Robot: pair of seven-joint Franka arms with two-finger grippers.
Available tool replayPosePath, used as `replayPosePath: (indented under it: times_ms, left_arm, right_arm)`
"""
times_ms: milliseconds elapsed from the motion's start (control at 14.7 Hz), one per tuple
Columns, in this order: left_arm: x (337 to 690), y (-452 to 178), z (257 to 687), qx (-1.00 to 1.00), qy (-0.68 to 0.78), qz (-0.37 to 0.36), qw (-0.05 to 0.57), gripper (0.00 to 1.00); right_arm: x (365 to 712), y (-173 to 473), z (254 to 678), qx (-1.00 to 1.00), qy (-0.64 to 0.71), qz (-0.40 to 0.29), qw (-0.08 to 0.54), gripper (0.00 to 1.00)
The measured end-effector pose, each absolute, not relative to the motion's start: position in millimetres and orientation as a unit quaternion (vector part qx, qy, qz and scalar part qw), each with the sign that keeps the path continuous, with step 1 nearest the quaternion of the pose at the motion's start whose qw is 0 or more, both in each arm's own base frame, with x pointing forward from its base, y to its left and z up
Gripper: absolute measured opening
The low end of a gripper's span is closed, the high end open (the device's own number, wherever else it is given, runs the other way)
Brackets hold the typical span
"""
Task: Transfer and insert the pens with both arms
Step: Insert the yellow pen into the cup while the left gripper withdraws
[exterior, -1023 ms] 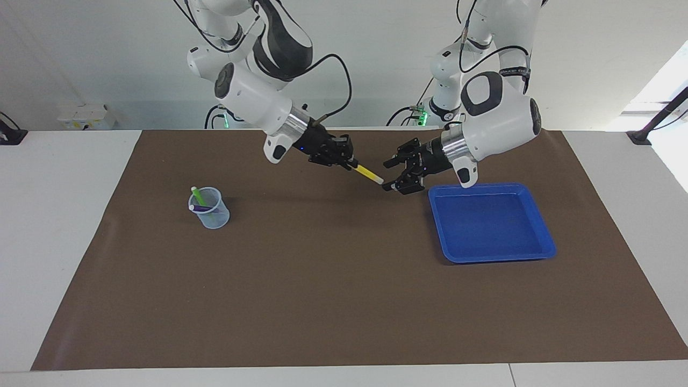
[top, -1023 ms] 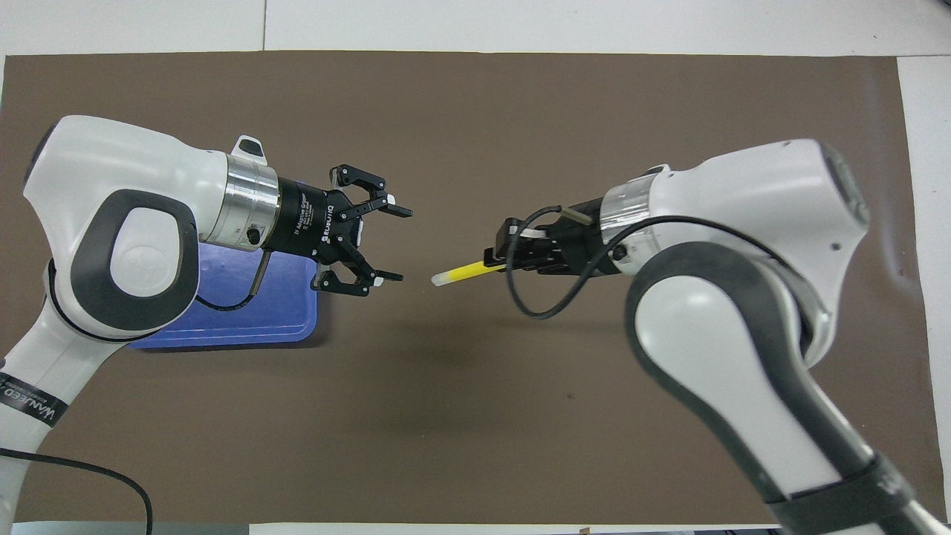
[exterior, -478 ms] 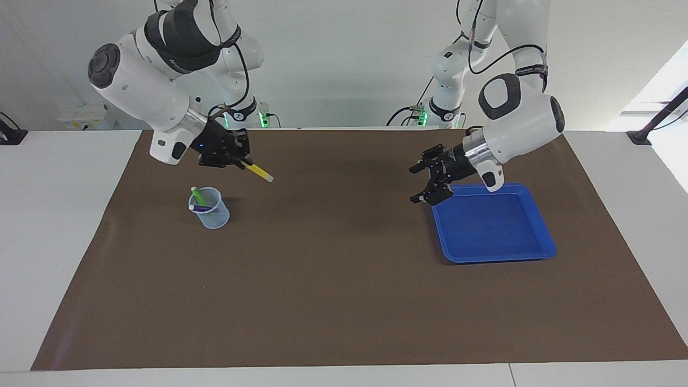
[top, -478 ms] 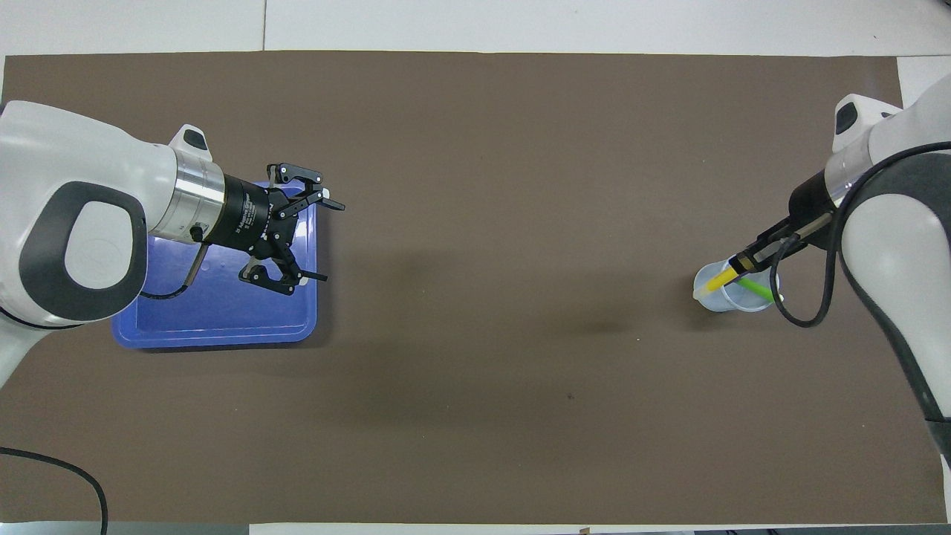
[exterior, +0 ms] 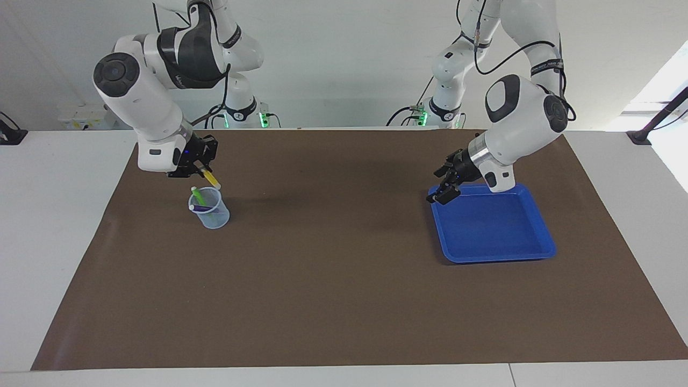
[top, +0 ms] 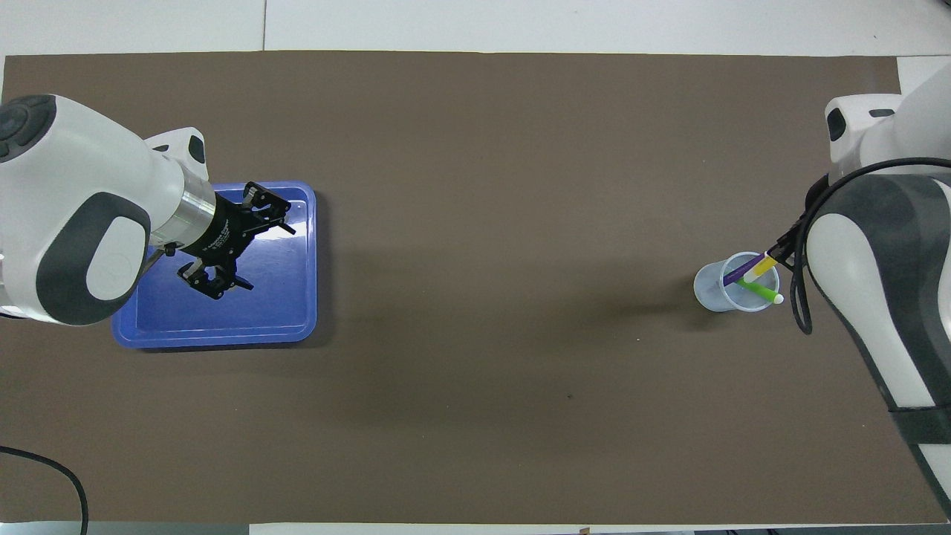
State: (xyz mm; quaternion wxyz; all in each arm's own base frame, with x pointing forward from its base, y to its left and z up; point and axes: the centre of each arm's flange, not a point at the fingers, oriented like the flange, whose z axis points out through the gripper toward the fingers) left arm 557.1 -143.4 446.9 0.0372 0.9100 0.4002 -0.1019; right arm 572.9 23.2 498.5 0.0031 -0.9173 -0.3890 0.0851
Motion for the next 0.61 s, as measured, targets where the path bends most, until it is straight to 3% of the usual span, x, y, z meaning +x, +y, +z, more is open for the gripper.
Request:
replayPosePath:
  times_ms: [546, 614]
  left_arm:
    - [573, -74, 496, 0.961, 0.262, -0.089, -0.005, 1.00]
    - [574, -68, 505, 0.965, 0.244, -0.092, -0.006, 1.00]
  right_arm:
    - [557, 24, 474, -0.913, -0.400, 0.081, -0.004, 0.19]
    - [557, 24, 475, -0.913, -0.400, 0.079, -0.005, 0.25]
